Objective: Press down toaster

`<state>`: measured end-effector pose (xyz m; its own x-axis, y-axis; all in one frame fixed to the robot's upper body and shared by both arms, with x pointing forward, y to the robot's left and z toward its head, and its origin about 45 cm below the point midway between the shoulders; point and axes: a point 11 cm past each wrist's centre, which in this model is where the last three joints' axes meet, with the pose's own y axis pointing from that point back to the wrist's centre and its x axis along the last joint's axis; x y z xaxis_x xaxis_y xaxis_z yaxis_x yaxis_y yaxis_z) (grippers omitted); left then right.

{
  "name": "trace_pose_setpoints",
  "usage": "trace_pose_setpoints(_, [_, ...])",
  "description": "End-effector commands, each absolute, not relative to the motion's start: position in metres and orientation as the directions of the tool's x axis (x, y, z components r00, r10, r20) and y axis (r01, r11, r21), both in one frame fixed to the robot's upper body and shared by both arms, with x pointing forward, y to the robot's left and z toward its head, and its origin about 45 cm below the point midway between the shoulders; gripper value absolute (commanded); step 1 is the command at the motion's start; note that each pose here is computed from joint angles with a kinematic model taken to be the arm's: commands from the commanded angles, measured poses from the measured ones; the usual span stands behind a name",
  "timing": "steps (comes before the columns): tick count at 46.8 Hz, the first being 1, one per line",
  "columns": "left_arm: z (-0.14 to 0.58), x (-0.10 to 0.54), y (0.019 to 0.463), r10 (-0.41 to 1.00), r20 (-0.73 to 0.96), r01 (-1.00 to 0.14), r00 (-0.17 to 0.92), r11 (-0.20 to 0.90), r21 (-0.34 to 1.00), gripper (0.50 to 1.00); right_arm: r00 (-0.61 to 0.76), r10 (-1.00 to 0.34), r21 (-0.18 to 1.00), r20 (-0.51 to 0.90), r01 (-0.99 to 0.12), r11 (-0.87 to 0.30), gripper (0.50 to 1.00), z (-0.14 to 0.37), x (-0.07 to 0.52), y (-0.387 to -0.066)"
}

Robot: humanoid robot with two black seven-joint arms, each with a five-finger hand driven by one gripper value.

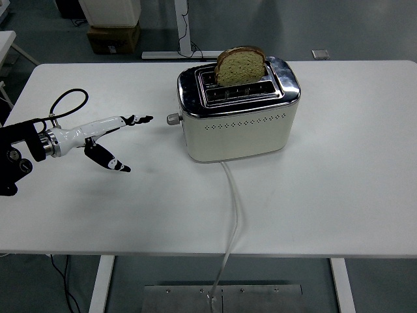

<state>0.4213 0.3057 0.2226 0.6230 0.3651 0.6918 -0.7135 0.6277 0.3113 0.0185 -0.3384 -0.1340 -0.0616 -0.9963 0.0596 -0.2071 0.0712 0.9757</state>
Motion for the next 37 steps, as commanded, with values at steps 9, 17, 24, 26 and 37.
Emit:
trace_pose_setpoints(9, [0.237,0.430,0.307,0.551,0.593,-0.772,0.587,0.602,0.205,1.000,-0.062,-0.996,0.976,0.060,-0.207,0.071,1.000,-0.134,0.019,-0.338])
trace_pose_setpoints(17, [0.243,0.438,0.318,0.705,0.492,-0.842,0.511,0.526,0.121,1.000,-0.062,-0.996,0.976,0.060,-0.207,0.071,1.000,-0.134,0.019,-0.338])
trace_pose_setpoints(24, [0.250,0.444,0.314,0.780,0.406,-0.867,0.476,0.495,0.064,1.000,-0.062,-0.996,0.976,0.060,-0.207,0.071,1.000,-0.134,0.019,-0.338])
trace_pose_setpoints(26, [0.252,0.446,0.317,0.808,0.372,-0.879,0.457,0.475,0.046,1.000,-0.062,-0.996,0.976,0.060,-0.207,0.071,1.000,-0.134,0.019,-0.338])
trace_pose_setpoints(37, [0.252,0.459,0.321,0.909,0.201,-0.926,0.366,0.376,-0.015,1.000,-0.062,-0.996,0.976,0.060,-0.207,0.071,1.000,-0.134,0.019,-0.338])
